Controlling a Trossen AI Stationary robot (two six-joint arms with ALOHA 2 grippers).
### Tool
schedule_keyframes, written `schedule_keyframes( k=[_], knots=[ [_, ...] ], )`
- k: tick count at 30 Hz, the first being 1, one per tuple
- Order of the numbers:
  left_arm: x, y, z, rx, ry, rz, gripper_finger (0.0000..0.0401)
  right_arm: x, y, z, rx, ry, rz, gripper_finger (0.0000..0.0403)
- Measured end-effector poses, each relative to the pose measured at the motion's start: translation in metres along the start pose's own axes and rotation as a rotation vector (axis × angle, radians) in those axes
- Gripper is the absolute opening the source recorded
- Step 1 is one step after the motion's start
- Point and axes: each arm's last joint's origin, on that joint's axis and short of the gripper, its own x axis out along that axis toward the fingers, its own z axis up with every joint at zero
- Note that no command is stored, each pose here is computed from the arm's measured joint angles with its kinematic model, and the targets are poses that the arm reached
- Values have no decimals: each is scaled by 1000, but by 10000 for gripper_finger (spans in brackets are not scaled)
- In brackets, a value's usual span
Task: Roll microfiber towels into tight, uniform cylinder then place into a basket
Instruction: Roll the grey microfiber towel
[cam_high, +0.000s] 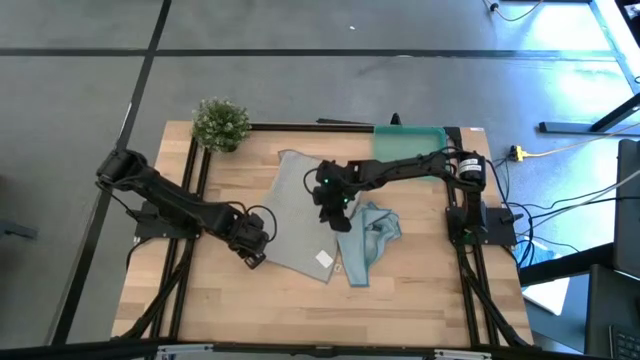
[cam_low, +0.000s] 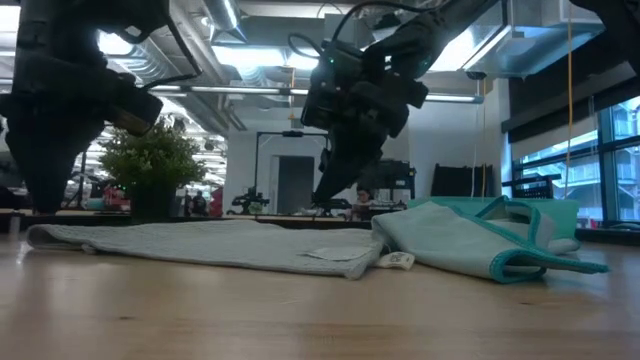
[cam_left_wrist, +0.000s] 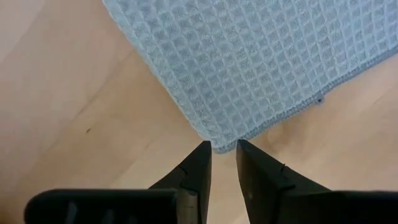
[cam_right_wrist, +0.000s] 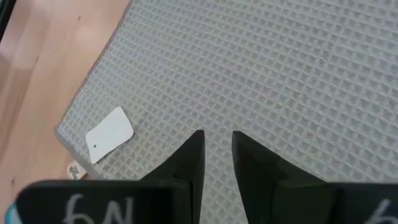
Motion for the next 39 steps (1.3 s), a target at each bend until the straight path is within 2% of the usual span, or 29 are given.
schedule_keyframes(
  k=[10,18,22,25,32,39],
  knots=[
    [11,-3,-3,27,15,52,71,0,0,0,2,0,-1,83],
    [12,-6,-8,74,51,29,71,0,0,0,1,-2,-1,83],
    [12,-7,-11,97,7,47,71,0,0,1,-2,-7,-2,83],
    [12,-6,-9,92,-30,62,71,0,0,1,-3,-10,-2,83],
    [27,-9,-8,85,18,99,71,0,0,1,-4,-11,-3,83],
    [27,-8,-4,44,-28,107,66,0,0,2,-10,-17,-4,83]
  ],
)
